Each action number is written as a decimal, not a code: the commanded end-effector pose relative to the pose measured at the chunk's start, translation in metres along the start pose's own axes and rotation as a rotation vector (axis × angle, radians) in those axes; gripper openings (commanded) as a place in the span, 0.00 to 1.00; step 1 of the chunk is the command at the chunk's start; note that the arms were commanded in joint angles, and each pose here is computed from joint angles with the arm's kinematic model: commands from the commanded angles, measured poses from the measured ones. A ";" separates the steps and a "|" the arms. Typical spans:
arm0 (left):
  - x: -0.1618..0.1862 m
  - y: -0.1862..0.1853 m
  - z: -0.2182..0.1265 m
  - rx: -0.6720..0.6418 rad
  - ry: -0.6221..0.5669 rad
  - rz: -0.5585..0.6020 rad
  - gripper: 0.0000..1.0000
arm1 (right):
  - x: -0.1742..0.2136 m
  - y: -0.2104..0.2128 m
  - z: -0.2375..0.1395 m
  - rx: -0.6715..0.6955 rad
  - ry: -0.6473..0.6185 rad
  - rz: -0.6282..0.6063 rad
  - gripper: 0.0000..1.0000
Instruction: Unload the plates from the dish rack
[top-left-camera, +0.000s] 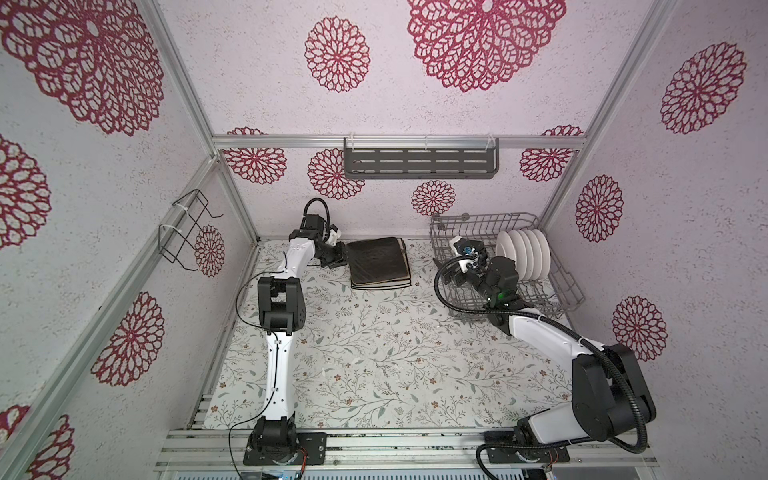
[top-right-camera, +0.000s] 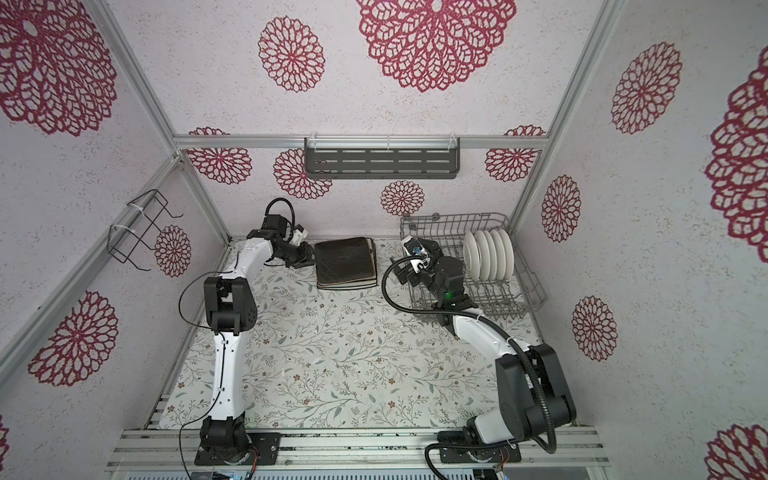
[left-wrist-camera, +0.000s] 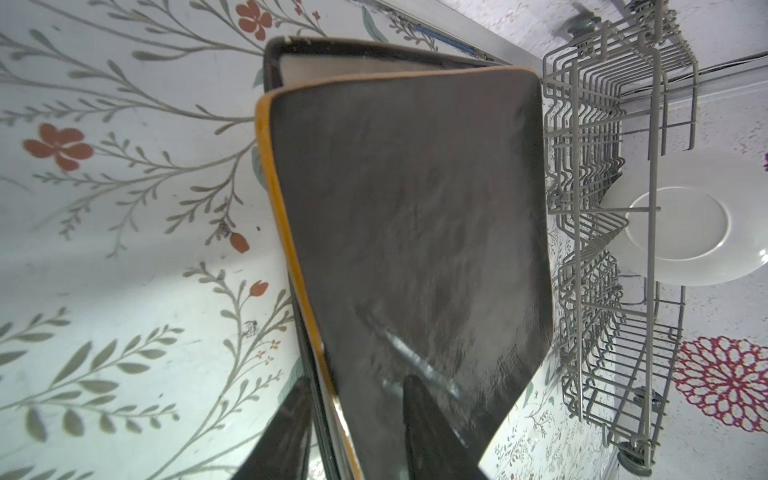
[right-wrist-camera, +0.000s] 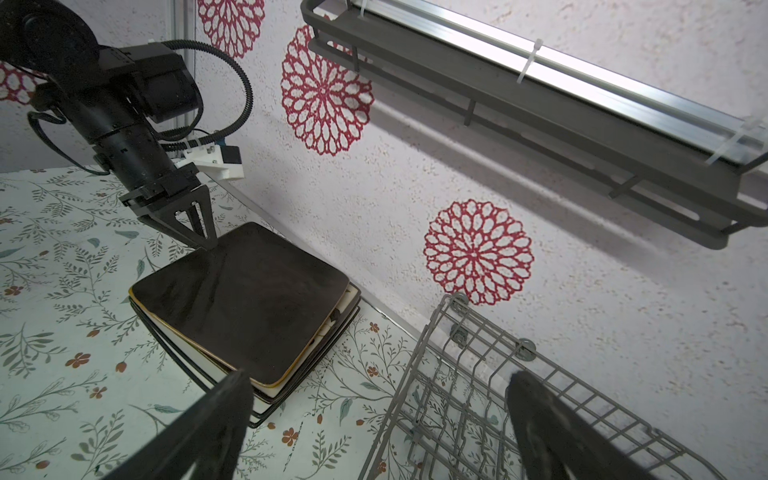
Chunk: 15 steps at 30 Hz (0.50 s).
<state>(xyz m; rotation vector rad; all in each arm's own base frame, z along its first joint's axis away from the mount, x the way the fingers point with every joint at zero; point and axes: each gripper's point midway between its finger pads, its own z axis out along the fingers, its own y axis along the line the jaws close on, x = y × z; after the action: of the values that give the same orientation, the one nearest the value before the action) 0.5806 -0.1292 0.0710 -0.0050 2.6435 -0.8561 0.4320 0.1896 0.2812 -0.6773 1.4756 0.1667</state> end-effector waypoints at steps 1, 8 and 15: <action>-0.012 -0.012 -0.008 -0.004 -0.038 0.070 0.39 | -0.024 -0.008 0.002 0.009 -0.069 0.016 0.99; -0.015 -0.015 0.001 0.018 -0.041 0.071 0.39 | -0.020 -0.008 0.005 0.007 -0.054 0.014 0.99; -0.015 -0.019 0.010 0.024 -0.040 0.084 0.40 | -0.016 -0.007 0.008 0.003 -0.043 0.017 0.99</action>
<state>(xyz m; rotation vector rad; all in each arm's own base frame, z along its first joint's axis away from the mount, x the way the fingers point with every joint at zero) 0.5933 -0.1405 0.0879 0.0464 2.5832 -0.8423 0.4362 0.1916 0.2700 -0.6834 1.5019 0.1747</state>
